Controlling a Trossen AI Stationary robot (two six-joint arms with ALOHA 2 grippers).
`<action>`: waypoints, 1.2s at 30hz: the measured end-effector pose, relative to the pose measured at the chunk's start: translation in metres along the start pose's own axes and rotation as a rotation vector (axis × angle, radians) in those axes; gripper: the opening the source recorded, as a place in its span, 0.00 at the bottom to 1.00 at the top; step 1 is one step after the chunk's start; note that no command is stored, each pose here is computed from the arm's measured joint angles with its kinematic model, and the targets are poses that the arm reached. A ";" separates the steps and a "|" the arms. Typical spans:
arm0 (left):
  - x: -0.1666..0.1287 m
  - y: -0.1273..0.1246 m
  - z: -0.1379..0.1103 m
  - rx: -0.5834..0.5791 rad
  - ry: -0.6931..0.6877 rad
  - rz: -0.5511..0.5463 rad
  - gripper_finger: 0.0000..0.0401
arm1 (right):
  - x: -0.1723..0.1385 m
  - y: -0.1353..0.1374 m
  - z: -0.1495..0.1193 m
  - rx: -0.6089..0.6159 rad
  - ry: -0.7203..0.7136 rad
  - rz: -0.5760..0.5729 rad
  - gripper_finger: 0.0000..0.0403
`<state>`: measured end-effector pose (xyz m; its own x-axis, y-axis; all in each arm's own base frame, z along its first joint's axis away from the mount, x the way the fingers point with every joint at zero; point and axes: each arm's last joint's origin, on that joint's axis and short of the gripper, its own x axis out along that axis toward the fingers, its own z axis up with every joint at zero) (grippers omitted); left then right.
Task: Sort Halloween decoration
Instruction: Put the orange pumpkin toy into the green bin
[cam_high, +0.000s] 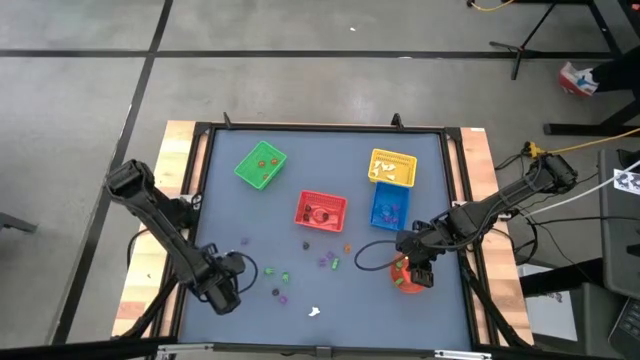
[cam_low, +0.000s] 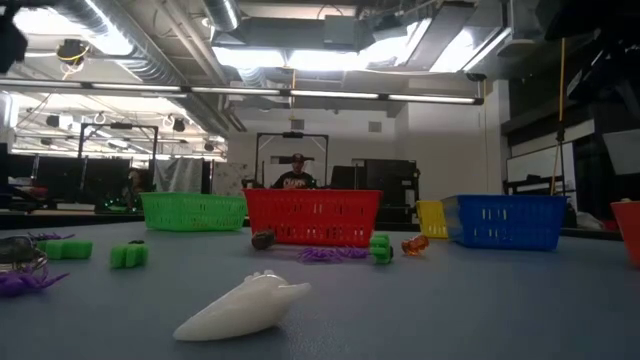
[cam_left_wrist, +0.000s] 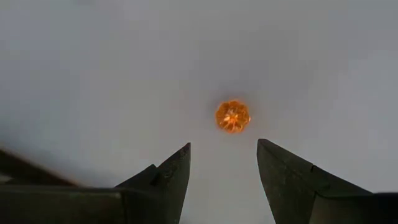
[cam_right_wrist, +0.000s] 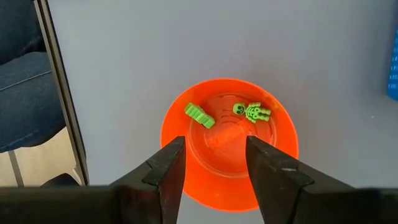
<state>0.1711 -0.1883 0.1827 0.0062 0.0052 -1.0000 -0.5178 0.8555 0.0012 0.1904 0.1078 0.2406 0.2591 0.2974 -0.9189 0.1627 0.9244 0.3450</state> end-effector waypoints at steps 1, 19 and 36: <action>0.005 0.001 0.000 -0.006 -0.002 -0.012 0.42 | 0.000 0.000 0.000 0.000 0.000 0.000 0.41; 0.044 0.012 -0.002 -0.088 -0.020 -0.109 0.42 | 0.000 0.000 0.000 -0.009 0.000 0.000 0.41; 0.046 0.014 -0.002 -0.061 -0.040 -0.097 0.31 | 0.000 0.000 0.000 -0.010 0.000 0.000 0.41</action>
<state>0.1623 -0.1775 0.1363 0.0921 -0.0542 -0.9943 -0.5638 0.8202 -0.0969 0.1904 0.1078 0.2406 0.2591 0.2973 -0.9189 0.1536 0.9266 0.3431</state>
